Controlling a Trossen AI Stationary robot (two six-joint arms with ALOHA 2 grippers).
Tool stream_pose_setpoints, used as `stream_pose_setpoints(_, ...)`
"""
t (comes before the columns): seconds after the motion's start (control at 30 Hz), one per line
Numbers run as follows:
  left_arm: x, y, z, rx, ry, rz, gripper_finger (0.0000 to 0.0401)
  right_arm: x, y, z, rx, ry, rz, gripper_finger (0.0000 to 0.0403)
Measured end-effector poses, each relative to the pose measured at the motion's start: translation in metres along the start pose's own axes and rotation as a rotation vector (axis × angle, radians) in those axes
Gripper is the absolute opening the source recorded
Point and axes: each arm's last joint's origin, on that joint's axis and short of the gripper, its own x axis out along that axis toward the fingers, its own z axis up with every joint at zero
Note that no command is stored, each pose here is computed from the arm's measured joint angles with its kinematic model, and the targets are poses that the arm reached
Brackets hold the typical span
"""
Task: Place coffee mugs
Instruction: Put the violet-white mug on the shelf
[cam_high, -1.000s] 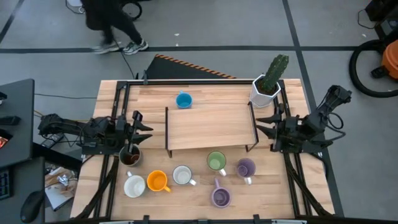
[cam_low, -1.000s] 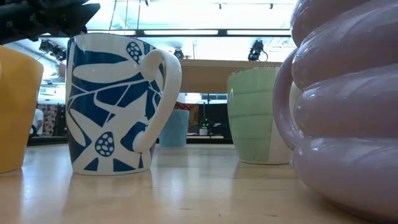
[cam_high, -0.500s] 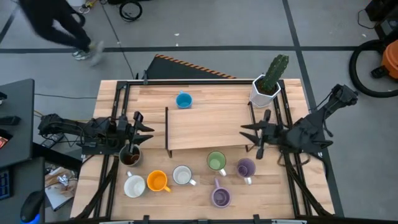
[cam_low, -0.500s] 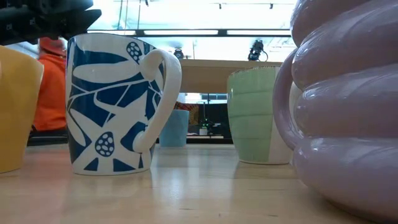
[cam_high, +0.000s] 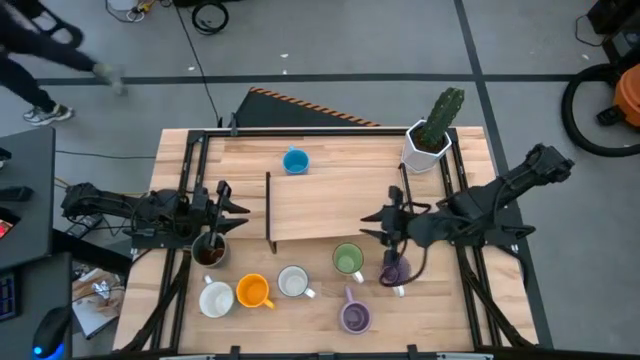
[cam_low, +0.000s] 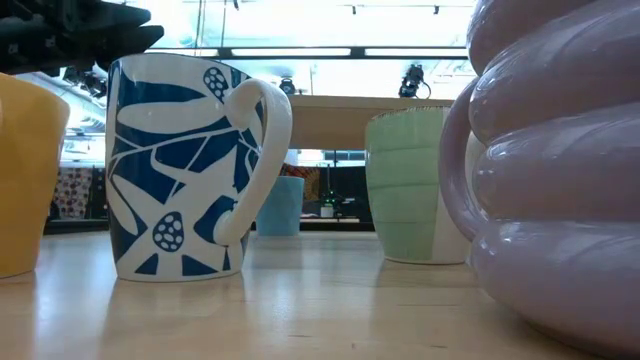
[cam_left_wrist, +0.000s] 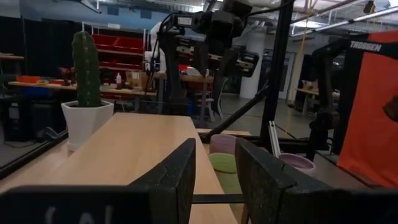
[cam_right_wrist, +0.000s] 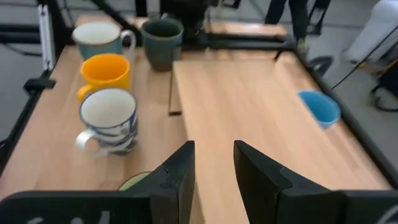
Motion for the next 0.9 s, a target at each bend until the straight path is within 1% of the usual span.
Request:
stream_pose_setpoints(0.17, 0.000, -0.001, 0.000, 0.053, 0.006, -0.021, 0.0118, 0.014, 0.003, 0.001, -0.007, 0.095, -0.031, 0.0117)
stream_pose_setpoints(0.27, 0.000, 0.000, -0.002, 0.069, 0.019, -0.018, 0.0118, 0.021, 0.005, 0.011, -0.002, 0.121, -0.046, 0.0125)
stream_pose_setpoints(0.47, 0.000, 0.000, -0.002, 0.103, 0.018, -0.015, 0.0118, 0.032, 0.012, 0.027, -0.030, 0.195, -0.059, 0.0169)
stream_pose_setpoints(0.6, 0.000, 0.000, -0.002, 0.102, 0.018, -0.015, 0.0118, 0.036, 0.017, 0.036, -0.015, 0.231, -0.041, 0.0201)
stream_pose_setpoints(0.7, 0.000, 0.000, -0.002, 0.096, 0.017, -0.013, 0.0118, 0.039, 0.020, 0.041, 0.001, 0.265, -0.023, 0.0218)
stream_pose_setpoints(0.77, 0.000, 0.000, -0.001, 0.123, 0.015, 0.012, 0.0118, 0.042, 0.023, 0.041, 0.013, 0.296, -0.004, 0.0222)
stream_pose_setpoints(0.9, 0.000, 0.004, -0.001, 0.165, 0.015, 0.130, 0.0118, 0.048, 0.027, 0.032, 0.033, 0.410, 0.016, 0.0221)
